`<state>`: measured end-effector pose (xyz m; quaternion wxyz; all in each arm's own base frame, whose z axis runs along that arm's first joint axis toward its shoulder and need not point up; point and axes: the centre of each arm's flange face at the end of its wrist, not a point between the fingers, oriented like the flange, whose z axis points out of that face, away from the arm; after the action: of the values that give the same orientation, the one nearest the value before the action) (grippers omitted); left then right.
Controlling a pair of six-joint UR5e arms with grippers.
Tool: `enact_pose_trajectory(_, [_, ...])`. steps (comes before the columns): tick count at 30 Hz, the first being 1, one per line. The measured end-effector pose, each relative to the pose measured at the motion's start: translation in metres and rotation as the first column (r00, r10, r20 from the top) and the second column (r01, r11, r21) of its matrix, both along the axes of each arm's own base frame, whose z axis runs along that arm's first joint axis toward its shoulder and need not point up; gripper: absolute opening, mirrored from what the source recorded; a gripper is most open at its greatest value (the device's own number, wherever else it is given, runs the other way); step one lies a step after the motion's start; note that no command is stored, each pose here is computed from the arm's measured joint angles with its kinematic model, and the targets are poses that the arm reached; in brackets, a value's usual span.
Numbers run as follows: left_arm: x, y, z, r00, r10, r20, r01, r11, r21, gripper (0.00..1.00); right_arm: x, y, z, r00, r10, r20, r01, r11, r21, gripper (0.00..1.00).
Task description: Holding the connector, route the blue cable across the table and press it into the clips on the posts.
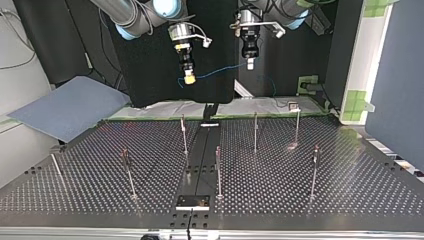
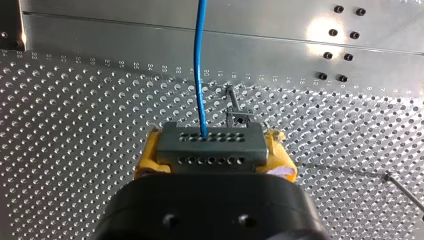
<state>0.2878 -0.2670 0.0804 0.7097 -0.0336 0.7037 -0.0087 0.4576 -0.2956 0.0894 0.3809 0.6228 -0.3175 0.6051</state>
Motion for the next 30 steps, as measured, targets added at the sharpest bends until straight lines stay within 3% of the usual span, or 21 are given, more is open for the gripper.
enact_pose_trajectory(26, [-0.0005, -0.0002, 0.0, 1.0, -0.001, 0.0, 0.001, 1.0, 0.001, 0.0, -0.0006, 0.0006, -0.0006, 1.0, 0.0, -0.002, 0.0, 1.0, 0.002, 0.0])
enact_pose_trajectory(30, [-0.0062, 0.0085, 0.0018, 0.9996, 0.024, -0.016, -0.024, 0.9997, -0.002, 0.0, 0.0029, 0.0036, -0.0012, 0.9999, 0.0, -0.016, 0.0, 1.0, 0.001, 0.0])
